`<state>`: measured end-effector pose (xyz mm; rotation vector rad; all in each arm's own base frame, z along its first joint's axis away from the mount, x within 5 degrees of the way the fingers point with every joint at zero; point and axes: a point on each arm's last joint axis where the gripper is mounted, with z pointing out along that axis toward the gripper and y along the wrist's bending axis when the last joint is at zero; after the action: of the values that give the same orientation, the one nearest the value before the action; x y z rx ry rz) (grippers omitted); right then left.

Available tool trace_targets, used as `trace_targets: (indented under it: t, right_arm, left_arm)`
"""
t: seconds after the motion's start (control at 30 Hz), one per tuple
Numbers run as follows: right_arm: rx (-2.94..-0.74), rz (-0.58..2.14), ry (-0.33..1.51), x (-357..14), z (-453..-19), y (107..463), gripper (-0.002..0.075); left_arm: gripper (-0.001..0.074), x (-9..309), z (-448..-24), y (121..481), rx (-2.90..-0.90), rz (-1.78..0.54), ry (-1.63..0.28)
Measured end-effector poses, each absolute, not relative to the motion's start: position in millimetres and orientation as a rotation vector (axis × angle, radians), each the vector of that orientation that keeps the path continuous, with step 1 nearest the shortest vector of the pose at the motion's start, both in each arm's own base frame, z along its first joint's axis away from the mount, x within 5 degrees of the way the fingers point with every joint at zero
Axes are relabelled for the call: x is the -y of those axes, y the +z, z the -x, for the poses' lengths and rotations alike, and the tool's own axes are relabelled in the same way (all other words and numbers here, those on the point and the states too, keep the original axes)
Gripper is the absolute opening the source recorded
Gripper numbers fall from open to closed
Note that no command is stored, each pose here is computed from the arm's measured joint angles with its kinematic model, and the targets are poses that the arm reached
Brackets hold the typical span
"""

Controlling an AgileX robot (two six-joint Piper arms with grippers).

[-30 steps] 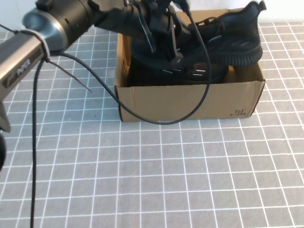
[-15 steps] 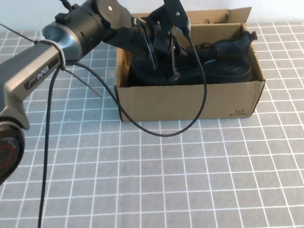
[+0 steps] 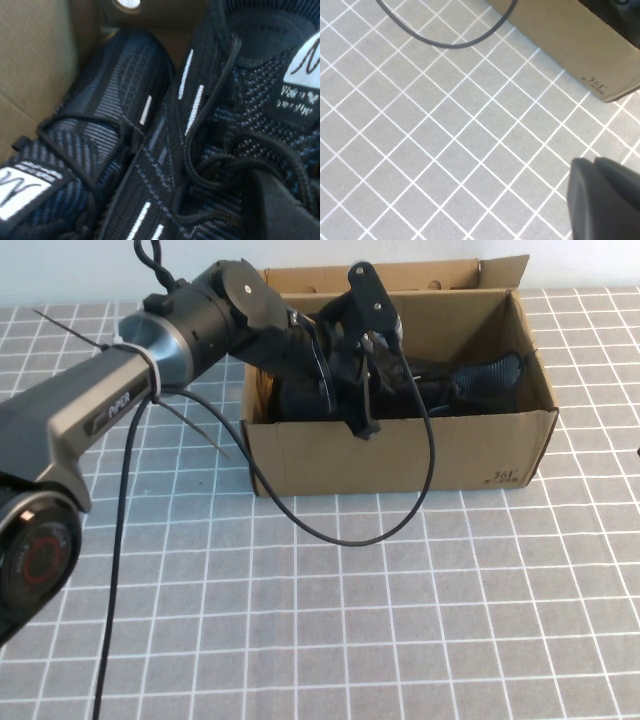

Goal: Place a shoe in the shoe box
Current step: Place the shoe in the shoe box

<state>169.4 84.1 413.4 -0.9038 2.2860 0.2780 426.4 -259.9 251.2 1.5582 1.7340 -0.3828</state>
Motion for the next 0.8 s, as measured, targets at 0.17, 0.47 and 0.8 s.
trace_targets:
  t: [0.17,0.47,0.8]
  right_arm:
    - [-2.278,0.899,0.277,-84.3,-170.0,413.9,-0.0016]
    - [-2.280,0.899,0.277,-84.3,-170.2,413.0,-0.0016]
    - [-2.267,0.892,0.276,-84.6,-171.2,413.9,-0.0016]
  left_arm:
    - [0.0020,260.9,-427.4,244.2,-1.760,-1.553,-0.403]
    - [0.0020,261.5,-427.0,240.9,-1.795,-1.535,-0.433]
    - [0.0020,260.3,-423.3,249.9,-1.784,-1.544,-0.438]
